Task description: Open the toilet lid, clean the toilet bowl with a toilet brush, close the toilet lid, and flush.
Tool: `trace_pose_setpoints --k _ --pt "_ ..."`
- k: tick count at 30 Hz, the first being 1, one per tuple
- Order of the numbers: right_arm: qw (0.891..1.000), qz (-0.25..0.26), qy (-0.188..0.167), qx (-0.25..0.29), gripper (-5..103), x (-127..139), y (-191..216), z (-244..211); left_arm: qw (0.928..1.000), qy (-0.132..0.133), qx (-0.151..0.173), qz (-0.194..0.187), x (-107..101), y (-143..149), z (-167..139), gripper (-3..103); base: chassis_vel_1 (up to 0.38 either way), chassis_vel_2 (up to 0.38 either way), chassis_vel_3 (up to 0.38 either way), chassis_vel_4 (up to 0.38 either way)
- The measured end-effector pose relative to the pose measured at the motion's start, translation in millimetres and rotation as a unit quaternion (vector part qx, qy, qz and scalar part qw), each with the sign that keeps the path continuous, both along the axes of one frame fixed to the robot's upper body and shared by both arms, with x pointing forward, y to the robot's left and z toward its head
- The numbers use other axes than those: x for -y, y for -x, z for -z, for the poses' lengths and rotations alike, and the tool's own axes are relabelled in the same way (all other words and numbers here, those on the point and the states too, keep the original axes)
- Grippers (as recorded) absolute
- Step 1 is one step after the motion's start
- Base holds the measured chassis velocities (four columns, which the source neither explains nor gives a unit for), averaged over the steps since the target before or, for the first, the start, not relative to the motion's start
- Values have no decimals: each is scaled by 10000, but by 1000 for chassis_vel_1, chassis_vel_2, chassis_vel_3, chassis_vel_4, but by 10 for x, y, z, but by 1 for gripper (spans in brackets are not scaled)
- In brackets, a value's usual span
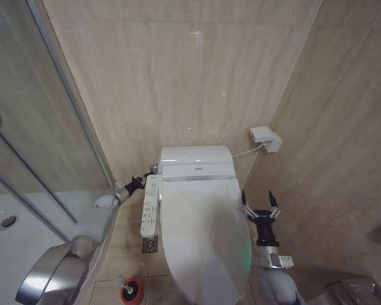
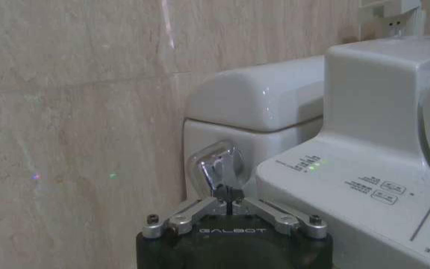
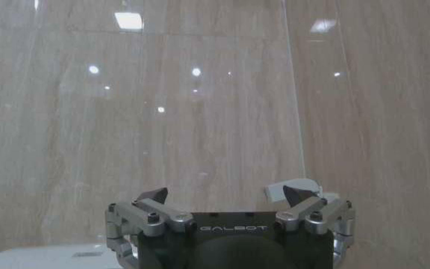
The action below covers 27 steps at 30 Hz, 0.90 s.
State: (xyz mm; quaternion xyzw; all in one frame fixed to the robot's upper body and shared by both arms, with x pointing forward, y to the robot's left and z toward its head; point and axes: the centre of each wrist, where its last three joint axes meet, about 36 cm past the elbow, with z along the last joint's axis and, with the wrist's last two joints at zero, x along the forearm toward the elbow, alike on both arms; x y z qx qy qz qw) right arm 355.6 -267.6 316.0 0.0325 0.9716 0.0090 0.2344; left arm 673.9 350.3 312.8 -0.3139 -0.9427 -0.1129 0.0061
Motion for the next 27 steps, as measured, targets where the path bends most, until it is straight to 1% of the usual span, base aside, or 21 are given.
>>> trace_pose_setpoints --k 27 --pt "10000 -14 16 -13 100 -2 -8 20 10000 4 -35 -7 28 -15 4 0 0 0 0 0"
